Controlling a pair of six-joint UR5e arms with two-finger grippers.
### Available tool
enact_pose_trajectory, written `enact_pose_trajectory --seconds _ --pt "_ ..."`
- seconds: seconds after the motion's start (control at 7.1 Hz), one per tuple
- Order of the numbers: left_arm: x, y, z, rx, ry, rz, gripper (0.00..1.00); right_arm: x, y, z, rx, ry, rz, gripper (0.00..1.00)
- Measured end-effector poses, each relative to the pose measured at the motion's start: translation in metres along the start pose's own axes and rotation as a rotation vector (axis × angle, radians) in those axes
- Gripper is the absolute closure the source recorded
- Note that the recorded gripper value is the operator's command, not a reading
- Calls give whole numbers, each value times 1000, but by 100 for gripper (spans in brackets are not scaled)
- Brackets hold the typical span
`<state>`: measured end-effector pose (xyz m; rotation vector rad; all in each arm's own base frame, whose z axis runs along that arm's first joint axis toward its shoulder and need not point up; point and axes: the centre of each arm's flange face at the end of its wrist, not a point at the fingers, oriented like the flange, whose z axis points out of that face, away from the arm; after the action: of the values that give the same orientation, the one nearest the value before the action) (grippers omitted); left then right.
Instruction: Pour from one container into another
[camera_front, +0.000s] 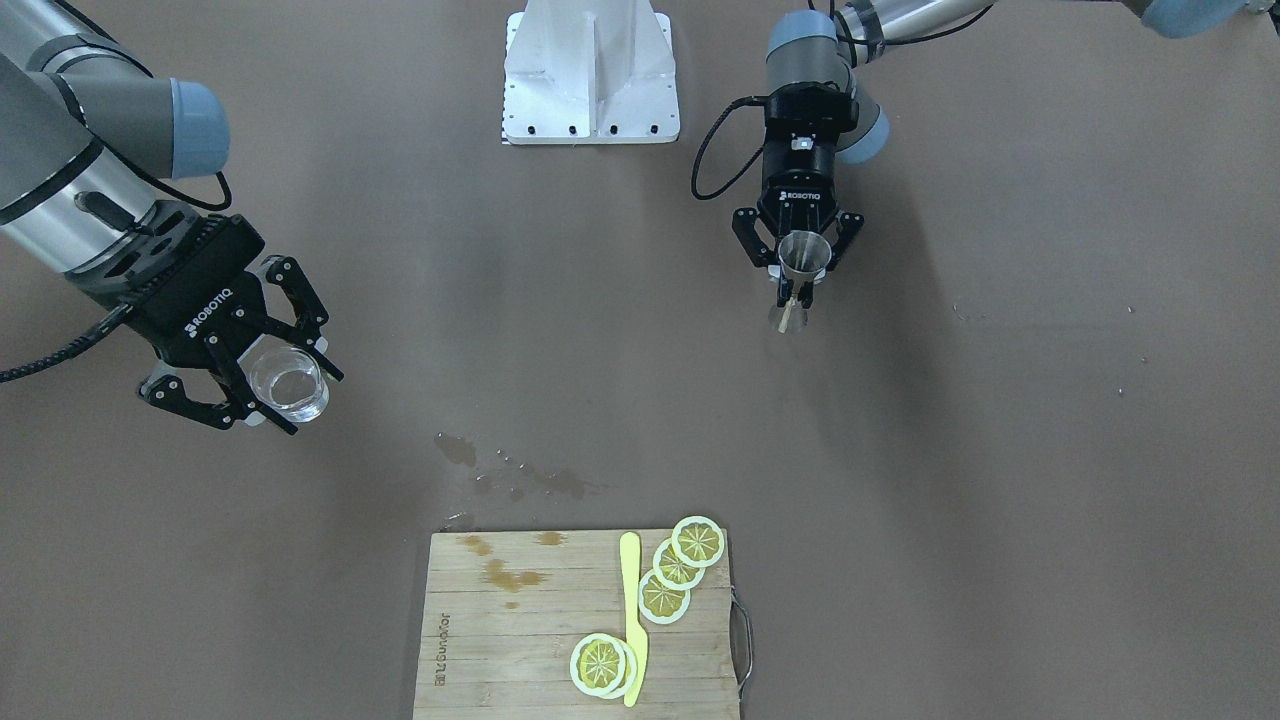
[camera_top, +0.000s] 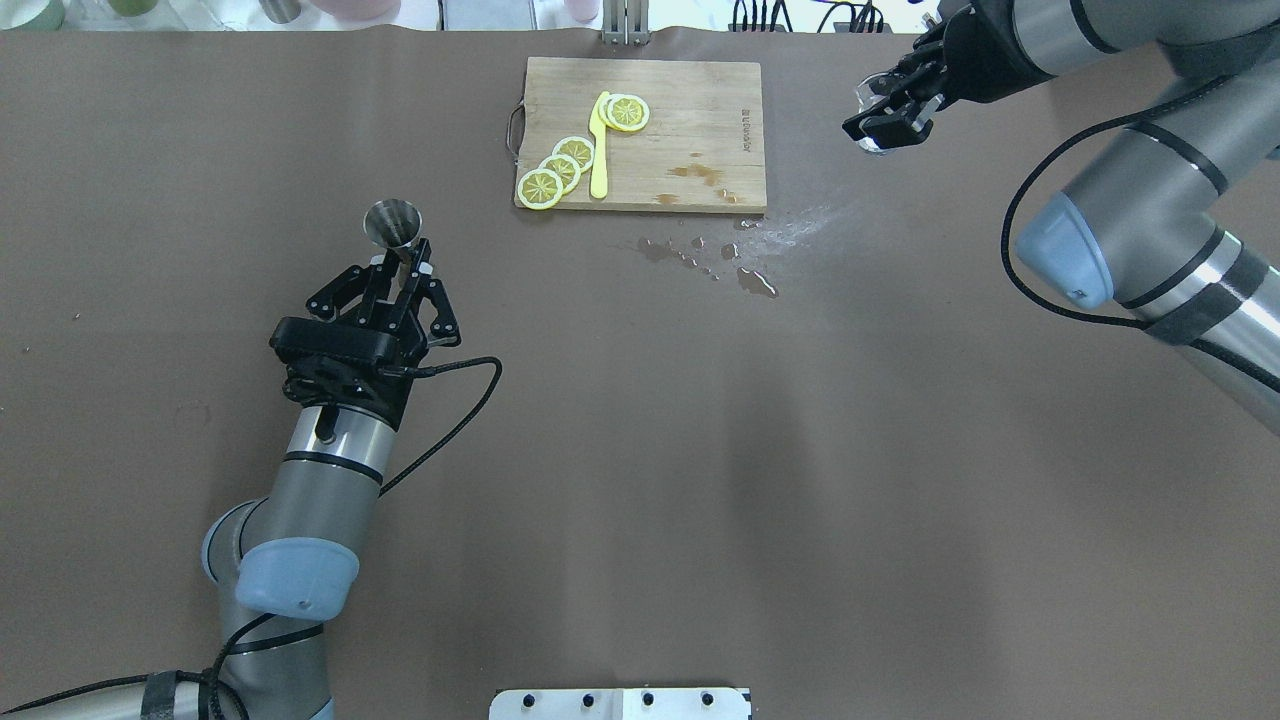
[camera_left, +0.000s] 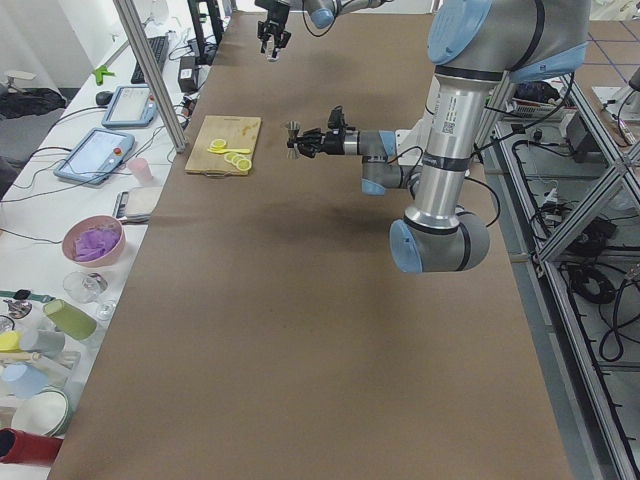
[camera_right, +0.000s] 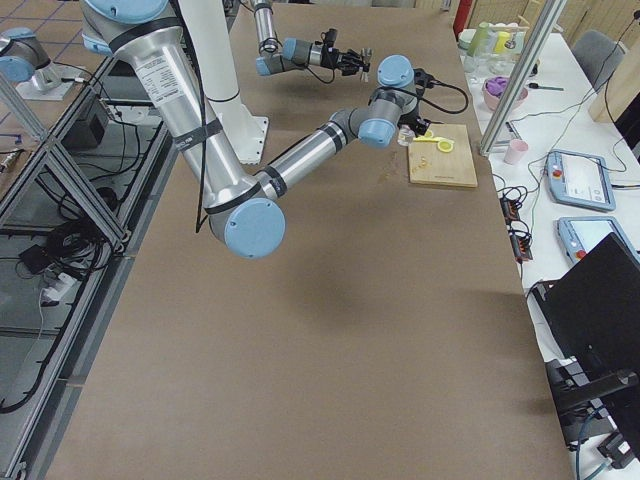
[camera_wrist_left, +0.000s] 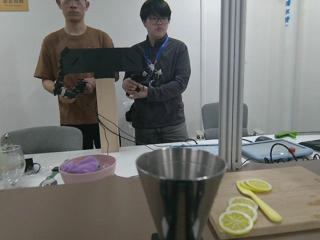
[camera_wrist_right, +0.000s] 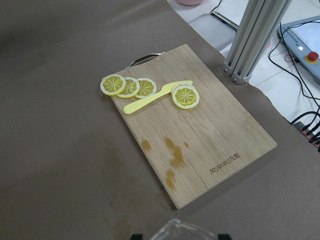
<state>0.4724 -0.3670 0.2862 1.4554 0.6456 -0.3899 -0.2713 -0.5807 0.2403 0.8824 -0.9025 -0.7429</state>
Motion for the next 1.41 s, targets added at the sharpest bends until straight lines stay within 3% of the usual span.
enact_pose_trajectory --seconds 0.42,0.85,1.41 --pt "54 -31 32 -25 -22 79 100 -29 -22 15 -25 -27 -54 100" --pt "110 -23 60 -56 -36 219 100 -64 -46 15 -25 -51 -122 100" --pt "154 -16 91 -108 -18 298 100 -112 -59 10 -133 -67 -166 100"
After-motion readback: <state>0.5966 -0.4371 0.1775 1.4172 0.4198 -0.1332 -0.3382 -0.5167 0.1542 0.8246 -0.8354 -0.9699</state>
